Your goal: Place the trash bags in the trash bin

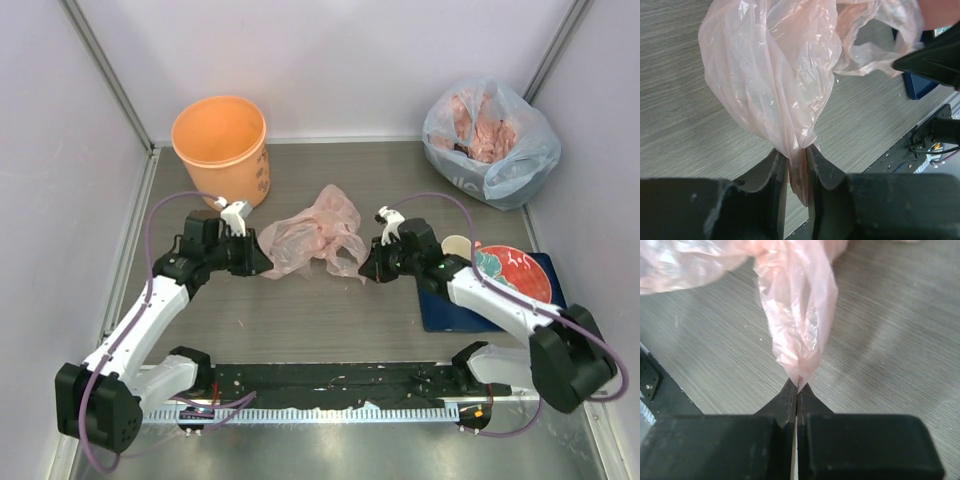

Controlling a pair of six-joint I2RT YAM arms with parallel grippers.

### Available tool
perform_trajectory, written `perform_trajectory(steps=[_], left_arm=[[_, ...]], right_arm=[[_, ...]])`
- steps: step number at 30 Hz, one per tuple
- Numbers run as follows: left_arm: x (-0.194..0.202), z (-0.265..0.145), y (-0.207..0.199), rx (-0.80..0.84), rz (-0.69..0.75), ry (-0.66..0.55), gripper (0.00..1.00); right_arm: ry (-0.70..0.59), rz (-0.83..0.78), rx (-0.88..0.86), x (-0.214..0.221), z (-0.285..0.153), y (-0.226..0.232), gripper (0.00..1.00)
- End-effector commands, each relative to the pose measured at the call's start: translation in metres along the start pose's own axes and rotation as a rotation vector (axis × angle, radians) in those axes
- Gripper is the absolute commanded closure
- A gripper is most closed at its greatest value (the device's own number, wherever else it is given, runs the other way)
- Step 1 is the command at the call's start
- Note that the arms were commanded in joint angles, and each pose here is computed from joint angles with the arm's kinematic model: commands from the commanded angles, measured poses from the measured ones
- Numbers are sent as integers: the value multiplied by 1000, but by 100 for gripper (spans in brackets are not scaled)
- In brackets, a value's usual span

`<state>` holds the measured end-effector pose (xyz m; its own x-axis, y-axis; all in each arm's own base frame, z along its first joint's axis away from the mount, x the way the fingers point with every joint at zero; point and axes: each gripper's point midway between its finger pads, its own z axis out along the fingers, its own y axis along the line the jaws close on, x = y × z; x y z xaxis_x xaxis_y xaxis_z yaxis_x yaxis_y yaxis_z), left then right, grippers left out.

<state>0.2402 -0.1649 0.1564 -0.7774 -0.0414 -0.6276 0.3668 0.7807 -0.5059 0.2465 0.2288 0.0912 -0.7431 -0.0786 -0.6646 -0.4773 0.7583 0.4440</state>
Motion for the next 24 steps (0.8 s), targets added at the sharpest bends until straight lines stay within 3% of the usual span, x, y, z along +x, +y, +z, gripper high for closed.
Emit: perform_trajectory(steps=[1,4,7,15,18,20,21,22,23,24], left_arm=[[-22,0,-13,80,-16,-143,72],[-35,2,-21,146,-45,-247,58],[-33,11,-15,143,-100,-265,49],[-18,46,14,97,-230,-225,45],[-16,55,20,81,-247,-201,50],[-18,58,24,77,-244,-196,65],[-13,61,23,89,-251,-169,84],[-10,62,21,103,-251,-149,94],[-9,62,19,111,-254,-133,100],[-1,61,16,127,-265,-99,100]], right_arm=[[-84,-106,-40,-30,-32,20,99],[-41,-124,-83,-23,-43,30,99],[-22,-145,-115,-19,-51,37,99],[5,-176,-178,-18,-59,50,99],[18,-171,-198,-17,-62,51,99],[20,-168,-194,-16,-63,48,99],[19,-178,-180,-17,-63,45,99],[23,-172,-162,-17,-63,41,99],[12,-160,-131,-21,-62,33,99],[-3,-149,-84,-26,-61,24,94]])
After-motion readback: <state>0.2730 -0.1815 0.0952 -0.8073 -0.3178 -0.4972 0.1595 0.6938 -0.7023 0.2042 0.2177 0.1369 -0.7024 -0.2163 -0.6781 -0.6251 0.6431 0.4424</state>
